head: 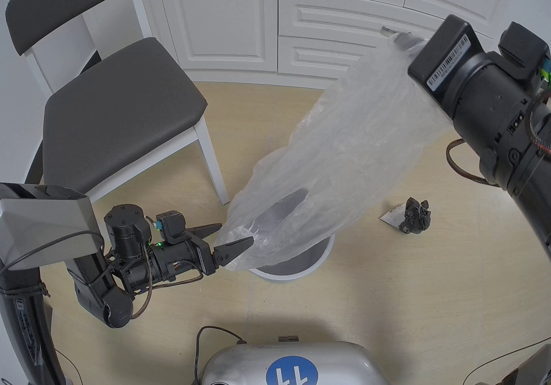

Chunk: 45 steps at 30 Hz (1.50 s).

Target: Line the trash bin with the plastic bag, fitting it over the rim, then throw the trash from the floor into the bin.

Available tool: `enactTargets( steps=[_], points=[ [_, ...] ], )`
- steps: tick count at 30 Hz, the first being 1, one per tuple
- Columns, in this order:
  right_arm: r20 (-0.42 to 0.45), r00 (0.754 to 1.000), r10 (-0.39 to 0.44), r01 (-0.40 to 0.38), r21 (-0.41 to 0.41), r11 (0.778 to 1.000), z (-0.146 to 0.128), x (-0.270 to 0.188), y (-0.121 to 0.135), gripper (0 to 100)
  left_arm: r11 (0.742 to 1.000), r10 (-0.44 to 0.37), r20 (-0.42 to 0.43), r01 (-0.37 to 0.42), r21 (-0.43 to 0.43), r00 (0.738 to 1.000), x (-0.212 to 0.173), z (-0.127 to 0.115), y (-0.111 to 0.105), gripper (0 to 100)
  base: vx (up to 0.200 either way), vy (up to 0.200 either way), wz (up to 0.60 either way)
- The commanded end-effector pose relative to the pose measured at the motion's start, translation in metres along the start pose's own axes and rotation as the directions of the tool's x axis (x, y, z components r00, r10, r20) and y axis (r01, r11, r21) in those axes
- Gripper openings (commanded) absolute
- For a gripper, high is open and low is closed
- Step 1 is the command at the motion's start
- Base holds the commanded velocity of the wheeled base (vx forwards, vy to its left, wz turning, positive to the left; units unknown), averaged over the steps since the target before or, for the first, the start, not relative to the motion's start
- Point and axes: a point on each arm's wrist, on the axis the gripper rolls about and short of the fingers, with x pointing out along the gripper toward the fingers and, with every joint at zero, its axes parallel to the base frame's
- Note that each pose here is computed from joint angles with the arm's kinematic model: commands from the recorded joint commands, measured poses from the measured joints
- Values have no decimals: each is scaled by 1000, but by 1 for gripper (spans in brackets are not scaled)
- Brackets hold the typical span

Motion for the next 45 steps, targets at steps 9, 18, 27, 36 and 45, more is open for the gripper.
enactTargets(
  steps=[9,18,27,36,45],
  points=[
    [1,1000,-4,4,-3,1000,-1,1,-1,0,1000,-9,-10,9,13,1000,-3,-1,-4,100,0,0,0],
    [-9,1000,11,-11,5,1000,-6,1,4,0,999,-38,-31,38,24,999,-1,-6,-11,100,0,0,0],
    [-16,1000,18,-17,15,1000,-11,2,8,0,998,-67,-63,68,18,996,2,-13,-21,100,0,0,0],
    [-5,1000,20,-19,31,999,-8,-4,12,0,999,-40,-70,40,-1,997,10,-21,-7,100,0,0,0],
    [-13,1000,26,-25,29,999,-9,-6,13,0,1000,-11,-36,12,7,999,12,-15,5,100,0,0,0]
  ],
)
